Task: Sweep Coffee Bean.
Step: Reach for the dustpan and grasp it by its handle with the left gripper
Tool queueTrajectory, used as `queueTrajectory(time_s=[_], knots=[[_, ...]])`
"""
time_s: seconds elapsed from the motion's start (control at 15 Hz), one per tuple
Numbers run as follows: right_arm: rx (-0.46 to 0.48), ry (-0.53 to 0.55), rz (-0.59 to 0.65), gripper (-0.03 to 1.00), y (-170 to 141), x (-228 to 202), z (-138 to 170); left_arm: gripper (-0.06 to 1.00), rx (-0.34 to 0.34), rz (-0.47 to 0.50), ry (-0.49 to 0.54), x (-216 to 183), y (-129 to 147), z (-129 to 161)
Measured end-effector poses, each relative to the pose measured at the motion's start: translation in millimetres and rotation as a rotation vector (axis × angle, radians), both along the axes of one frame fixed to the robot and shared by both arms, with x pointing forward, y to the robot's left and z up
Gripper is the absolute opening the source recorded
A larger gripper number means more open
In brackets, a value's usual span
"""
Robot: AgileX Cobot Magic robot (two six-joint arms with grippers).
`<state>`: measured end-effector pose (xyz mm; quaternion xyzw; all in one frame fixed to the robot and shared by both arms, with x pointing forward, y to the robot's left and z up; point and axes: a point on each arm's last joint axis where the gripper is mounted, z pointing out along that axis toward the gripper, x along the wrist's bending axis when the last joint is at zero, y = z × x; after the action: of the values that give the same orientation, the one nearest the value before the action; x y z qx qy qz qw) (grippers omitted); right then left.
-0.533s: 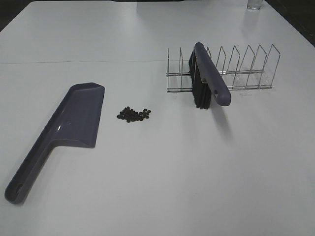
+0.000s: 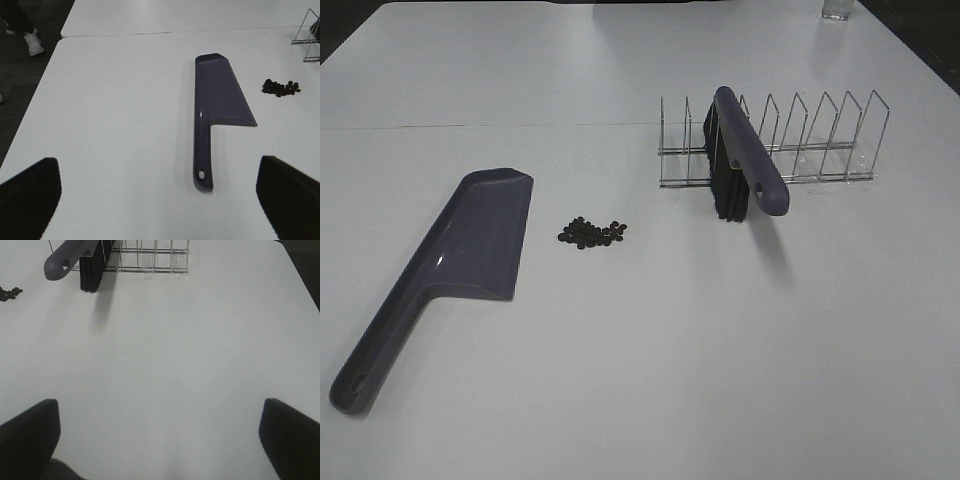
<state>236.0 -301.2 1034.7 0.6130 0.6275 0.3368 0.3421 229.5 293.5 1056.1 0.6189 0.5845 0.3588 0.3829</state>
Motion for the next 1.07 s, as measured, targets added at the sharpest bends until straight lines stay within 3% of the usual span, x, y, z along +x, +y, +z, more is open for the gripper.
queueTrajectory(time_s=[1.07], knots=[[0.0, 0.0, 0.0, 0.98, 0.0, 0.0, 0.0, 0.99, 0.0, 0.0, 0.0, 0.0, 0.0, 0.0]])
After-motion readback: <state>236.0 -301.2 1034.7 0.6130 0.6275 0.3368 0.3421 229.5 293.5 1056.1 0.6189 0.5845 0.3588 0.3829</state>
